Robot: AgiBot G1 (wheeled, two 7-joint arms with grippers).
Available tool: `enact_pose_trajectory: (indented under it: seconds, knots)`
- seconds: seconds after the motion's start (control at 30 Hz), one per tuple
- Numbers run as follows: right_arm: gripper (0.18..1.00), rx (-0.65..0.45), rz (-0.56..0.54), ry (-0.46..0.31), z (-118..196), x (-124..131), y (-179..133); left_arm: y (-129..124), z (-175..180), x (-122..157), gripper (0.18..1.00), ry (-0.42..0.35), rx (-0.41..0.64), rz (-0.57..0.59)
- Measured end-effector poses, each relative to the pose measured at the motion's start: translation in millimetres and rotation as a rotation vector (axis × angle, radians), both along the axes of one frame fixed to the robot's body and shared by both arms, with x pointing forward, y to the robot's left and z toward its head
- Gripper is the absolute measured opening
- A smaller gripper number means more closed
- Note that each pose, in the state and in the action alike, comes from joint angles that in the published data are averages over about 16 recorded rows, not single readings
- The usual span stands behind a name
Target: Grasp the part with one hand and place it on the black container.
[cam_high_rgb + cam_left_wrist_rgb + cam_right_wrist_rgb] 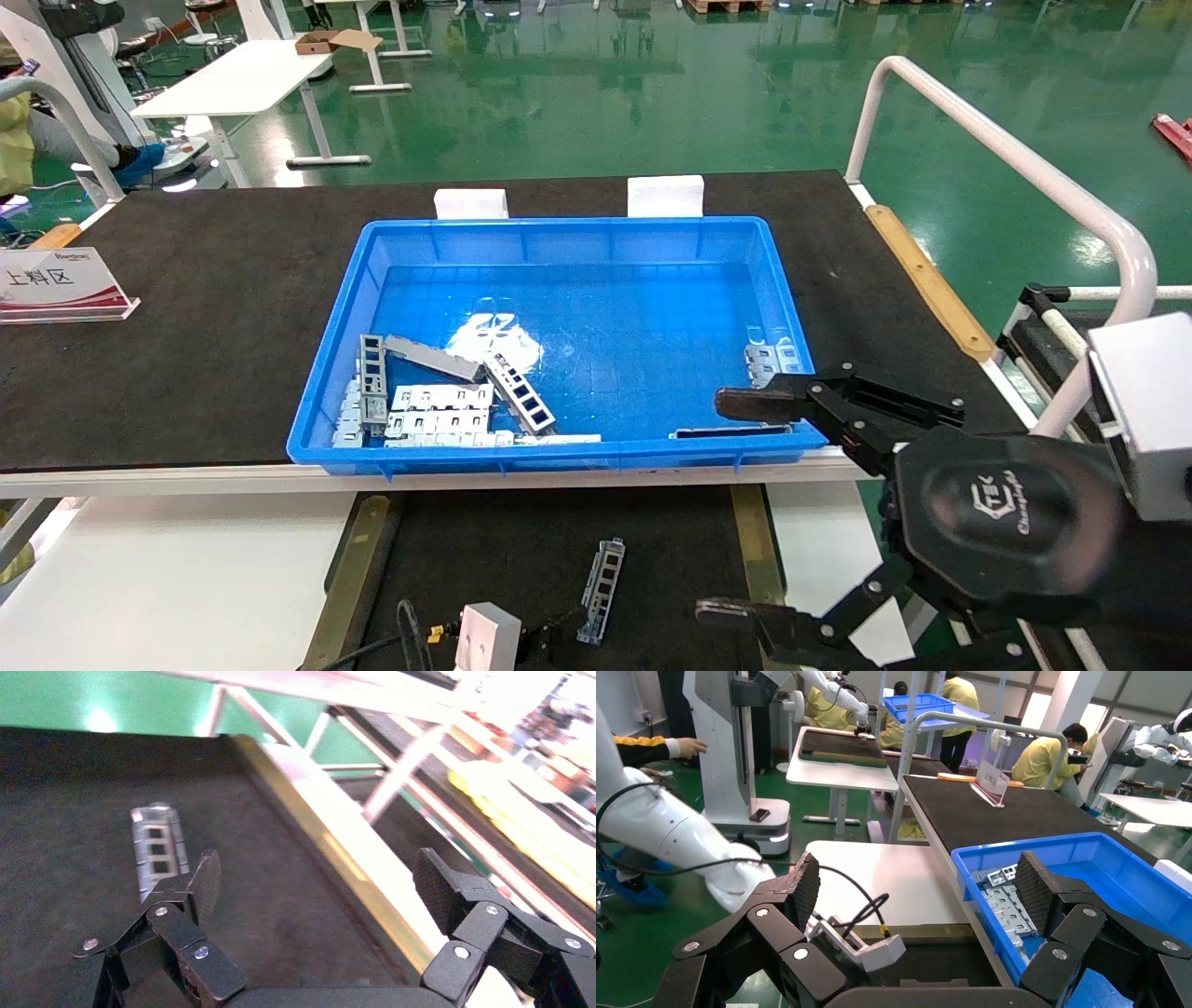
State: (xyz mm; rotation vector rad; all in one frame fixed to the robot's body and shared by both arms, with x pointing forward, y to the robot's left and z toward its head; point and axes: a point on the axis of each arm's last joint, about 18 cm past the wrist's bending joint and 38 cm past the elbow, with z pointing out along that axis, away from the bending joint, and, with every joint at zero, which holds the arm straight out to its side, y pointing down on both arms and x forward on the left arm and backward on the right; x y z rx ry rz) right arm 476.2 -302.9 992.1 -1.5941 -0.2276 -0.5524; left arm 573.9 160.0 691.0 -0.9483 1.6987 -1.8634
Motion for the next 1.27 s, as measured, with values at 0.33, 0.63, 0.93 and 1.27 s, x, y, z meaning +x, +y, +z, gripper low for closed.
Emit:
enact_pose_trajectory:
  seconds: [0.33,0.63,0.93,1.27]
  knots:
    - [1.001,0.0,0.0,0.0,0.0,0.0,0.0,25.0,26.7,-21.4,1.001,-0.04,0.066,-0.16]
    - [1.001,0.0,0.0,0.0,0.0,0.0,0.0,52.4,55.6,-37.1,1.001,-0.083,0.125,-0.265]
    - [1.001,0.0,0.0,0.0,0.0,0.0,0.0,82.2,78.9,-48.5,1.001,-0.119,0.175,-0.318]
    - [1.001,0.0,0.0,0.0,0.0,0.0,0.0,98.7,89.6,-56.3,1.001,-0.131,0.193,-0.334]
